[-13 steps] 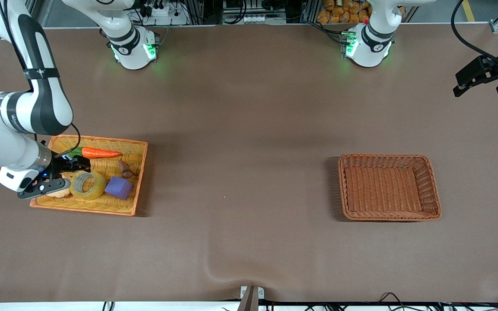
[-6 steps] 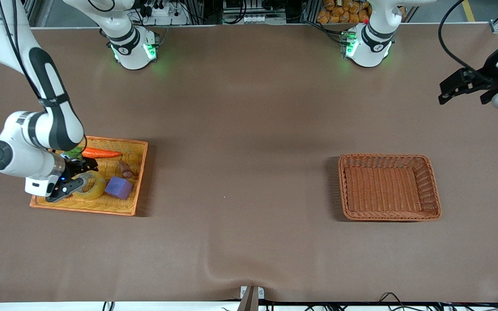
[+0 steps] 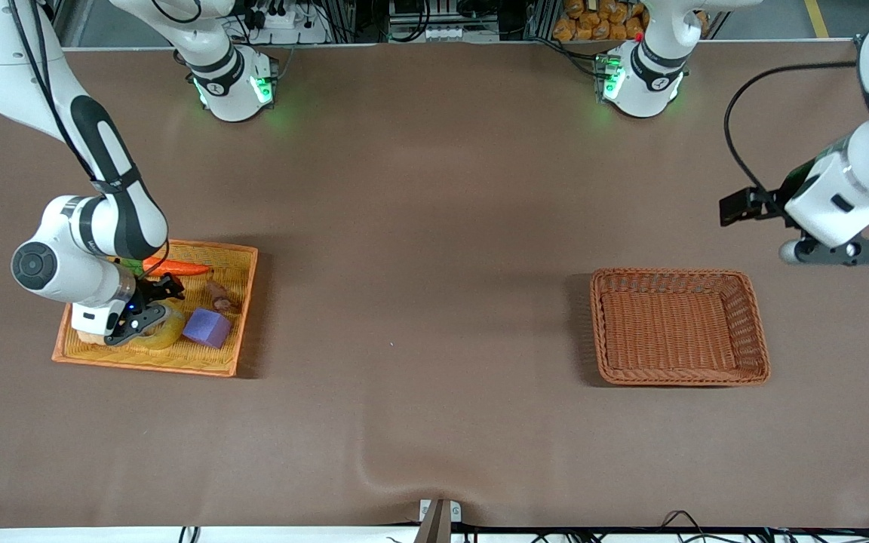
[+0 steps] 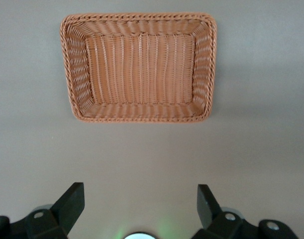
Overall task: Transfer tape with both arms
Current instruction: 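Reach the right gripper down to the yellow tape roll in the tray, then lift the tape with the right gripper while the left gripper approaches, then set the tape on the table with the right gripper and release, then grasp the tape with the left gripper while the right gripper withdraws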
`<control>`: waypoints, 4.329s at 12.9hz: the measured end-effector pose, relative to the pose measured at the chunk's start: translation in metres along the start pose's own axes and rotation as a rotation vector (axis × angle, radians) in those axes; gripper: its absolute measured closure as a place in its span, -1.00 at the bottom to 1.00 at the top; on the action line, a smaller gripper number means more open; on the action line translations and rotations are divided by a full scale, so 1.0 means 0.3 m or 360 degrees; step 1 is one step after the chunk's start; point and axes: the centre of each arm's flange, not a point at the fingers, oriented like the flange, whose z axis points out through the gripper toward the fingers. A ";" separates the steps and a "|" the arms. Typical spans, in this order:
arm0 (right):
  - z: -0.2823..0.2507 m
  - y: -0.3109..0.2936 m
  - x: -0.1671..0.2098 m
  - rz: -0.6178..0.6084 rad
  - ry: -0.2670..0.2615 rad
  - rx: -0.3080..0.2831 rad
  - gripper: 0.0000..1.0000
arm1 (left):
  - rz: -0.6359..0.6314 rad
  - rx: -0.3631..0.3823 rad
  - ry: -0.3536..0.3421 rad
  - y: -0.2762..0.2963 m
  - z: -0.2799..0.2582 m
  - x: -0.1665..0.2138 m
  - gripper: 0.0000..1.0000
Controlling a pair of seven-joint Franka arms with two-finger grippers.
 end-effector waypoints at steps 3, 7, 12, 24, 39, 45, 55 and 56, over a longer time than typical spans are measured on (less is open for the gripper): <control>-0.055 0.011 0.010 0.0002 -0.0065 0.0049 0.50 | -0.0018 -0.0008 0.0073 -0.021 -0.041 0.007 -1.00; -0.151 0.003 0.029 -0.0012 -0.0128 0.0098 0.56 | -0.0015 0.0068 0.0145 -0.029 -0.071 0.012 -1.00; -0.567 -0.170 0.207 -0.0071 -0.0205 0.0104 0.57 | -0.0009 0.0074 0.0142 -0.024 -0.082 0.001 -1.00; -0.351 -1.700 0.855 0.0645 0.0091 0.0060 0.57 | -0.0058 0.0080 0.0075 -0.086 0.021 0.063 -1.00; -0.518 -1.630 0.901 0.0851 0.0178 -0.0040 -1.00 | -0.0314 -0.0409 -0.0140 0.303 0.475 0.290 -1.00; -1.115 -1.103 0.643 0.0989 0.0195 -0.0017 -1.00 | -0.0439 -0.0320 -0.0194 0.799 0.686 0.215 -1.00; -1.447 -0.587 0.072 0.0778 0.0207 -0.0022 -1.00 | -0.0664 -0.0443 0.0105 1.430 1.012 0.015 -1.00; -1.446 -0.566 0.034 0.0798 0.0175 -0.0024 -1.00 | -0.0667 -0.0430 0.0114 1.423 1.042 0.026 -1.00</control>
